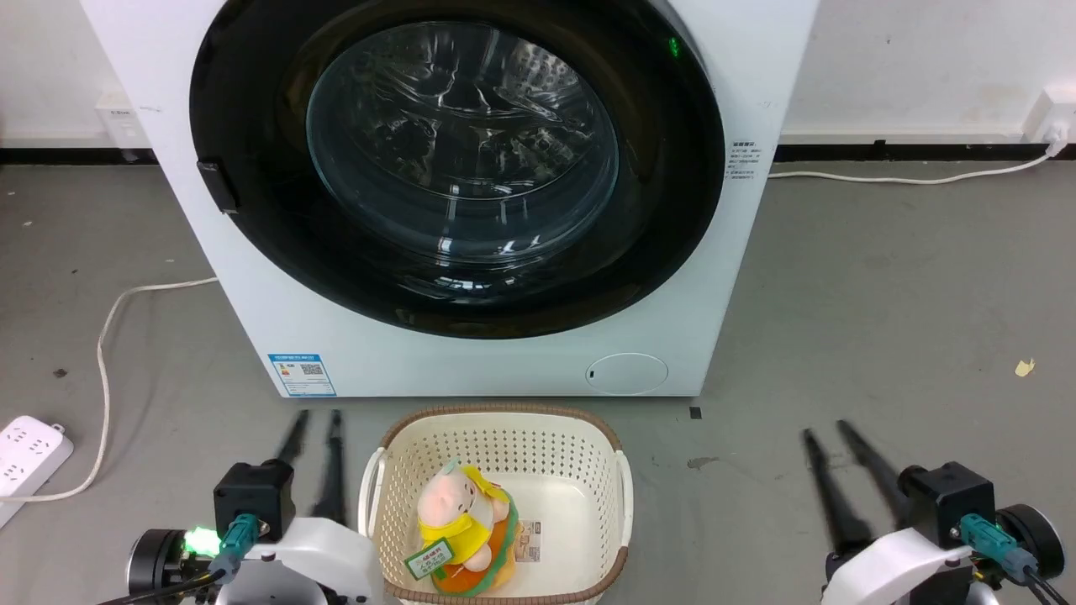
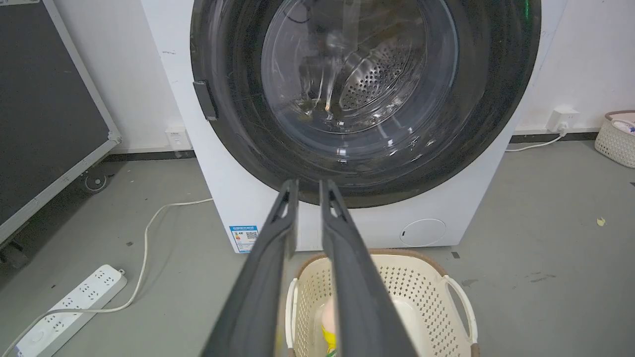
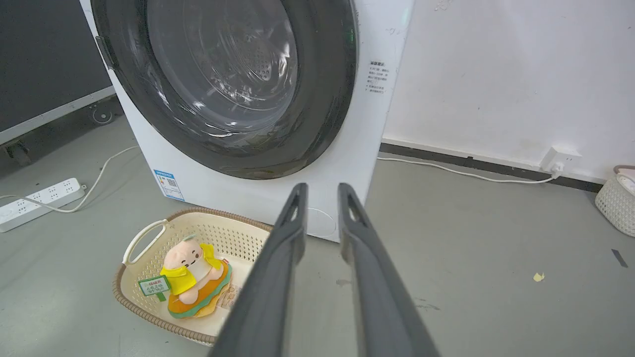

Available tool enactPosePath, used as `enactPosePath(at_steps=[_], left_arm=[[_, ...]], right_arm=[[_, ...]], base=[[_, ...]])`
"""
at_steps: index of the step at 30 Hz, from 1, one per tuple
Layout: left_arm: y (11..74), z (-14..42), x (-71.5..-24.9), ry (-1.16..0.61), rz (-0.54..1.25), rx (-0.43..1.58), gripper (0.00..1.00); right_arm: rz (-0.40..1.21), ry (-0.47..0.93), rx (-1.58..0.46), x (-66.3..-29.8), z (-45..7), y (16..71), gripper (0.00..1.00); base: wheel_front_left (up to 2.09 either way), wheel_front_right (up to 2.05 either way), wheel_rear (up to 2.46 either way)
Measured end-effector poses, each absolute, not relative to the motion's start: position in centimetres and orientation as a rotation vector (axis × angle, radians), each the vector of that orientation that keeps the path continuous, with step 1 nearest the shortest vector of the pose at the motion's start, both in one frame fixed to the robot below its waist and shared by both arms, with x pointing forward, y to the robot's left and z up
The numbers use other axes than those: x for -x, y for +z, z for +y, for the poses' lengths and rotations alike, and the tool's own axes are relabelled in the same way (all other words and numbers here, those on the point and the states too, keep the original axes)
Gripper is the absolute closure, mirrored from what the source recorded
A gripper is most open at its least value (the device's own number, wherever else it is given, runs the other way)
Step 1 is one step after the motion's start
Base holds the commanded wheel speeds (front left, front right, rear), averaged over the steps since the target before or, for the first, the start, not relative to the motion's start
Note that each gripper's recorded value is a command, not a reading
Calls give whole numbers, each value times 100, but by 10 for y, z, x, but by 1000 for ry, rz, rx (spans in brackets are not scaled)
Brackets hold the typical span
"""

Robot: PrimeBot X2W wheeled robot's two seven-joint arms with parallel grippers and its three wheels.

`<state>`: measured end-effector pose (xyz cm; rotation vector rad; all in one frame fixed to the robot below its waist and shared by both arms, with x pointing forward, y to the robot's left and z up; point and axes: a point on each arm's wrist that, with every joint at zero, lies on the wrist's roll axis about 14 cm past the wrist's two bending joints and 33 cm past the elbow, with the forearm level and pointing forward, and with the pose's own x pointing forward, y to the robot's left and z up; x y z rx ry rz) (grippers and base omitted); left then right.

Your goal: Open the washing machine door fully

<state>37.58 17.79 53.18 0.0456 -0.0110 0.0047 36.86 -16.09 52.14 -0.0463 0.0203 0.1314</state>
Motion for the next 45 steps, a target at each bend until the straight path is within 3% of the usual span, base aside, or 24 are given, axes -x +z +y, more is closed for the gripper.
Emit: enactPosePath(at_steps=[27, 45], left_arm=[[530, 166, -378, -18, -33, -46, 0], [524, 163, -402, -14, -41, -50, 0]], right_arm=[[-6, 132, -14, -373, -160, 522, 0], [-80, 140, -158, -443, -162, 552, 0]], base=[[0, 0, 0], [0, 0, 0]])
